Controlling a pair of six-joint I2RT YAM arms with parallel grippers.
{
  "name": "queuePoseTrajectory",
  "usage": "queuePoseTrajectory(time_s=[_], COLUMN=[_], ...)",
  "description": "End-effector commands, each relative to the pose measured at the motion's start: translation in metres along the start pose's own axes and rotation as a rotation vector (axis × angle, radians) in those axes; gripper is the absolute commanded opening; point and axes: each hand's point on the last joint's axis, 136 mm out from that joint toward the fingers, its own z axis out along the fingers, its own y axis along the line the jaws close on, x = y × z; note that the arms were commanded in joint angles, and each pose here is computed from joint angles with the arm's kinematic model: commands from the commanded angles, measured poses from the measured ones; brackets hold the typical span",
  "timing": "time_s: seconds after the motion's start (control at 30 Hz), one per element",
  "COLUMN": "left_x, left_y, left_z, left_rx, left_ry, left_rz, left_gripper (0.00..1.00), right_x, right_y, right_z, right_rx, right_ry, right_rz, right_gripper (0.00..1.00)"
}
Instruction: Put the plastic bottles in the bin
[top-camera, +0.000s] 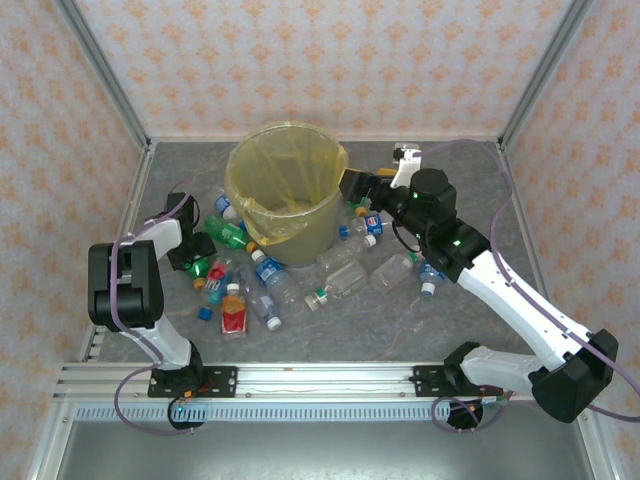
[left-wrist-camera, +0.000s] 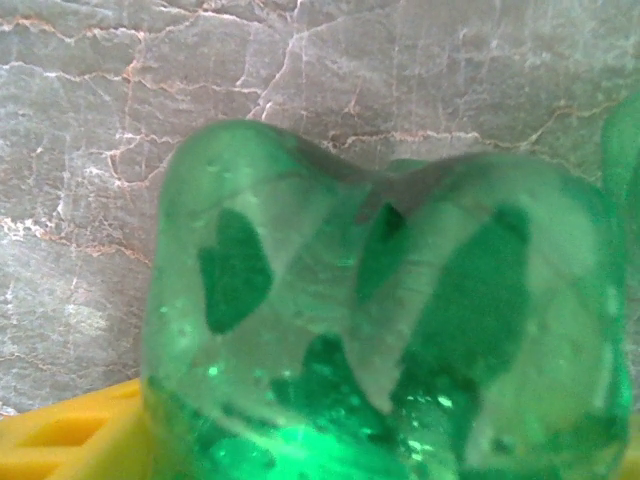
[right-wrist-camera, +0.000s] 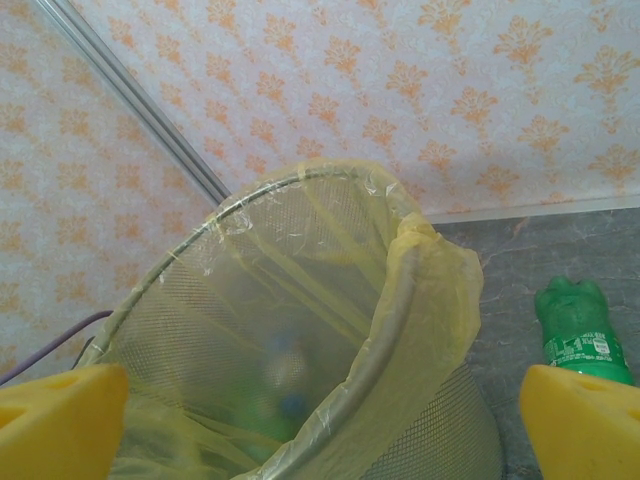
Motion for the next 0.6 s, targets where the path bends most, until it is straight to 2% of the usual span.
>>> queuePoseTrajectory(time_s=[0.0,0.27,0.57], left_x=[-0.002,-0.029,-0.074], left_y=[0.011,0.021,0.001], left_z=[-0.006,-0.045,-0.131], left_rx=[-0.063,-0.109,0.036], left_ry=[-0.016,-0.133,-0.323], left_rz=[-0.009,-0.043,-0.122], left_gripper=[0.61,0.55,0.55], right_x=[-0.011,-0.011,-0.014], right_y=[0.006,0.007,0.013], right_z=[-0.007,-0.005,-0.001], right_rx=[-0.004,-0.013,-0.037], right_ry=[-0.028,-0.027,-0.02], right_rz=[0.006,0.019,0.035], right_gripper=[1.0,1.0,1.0])
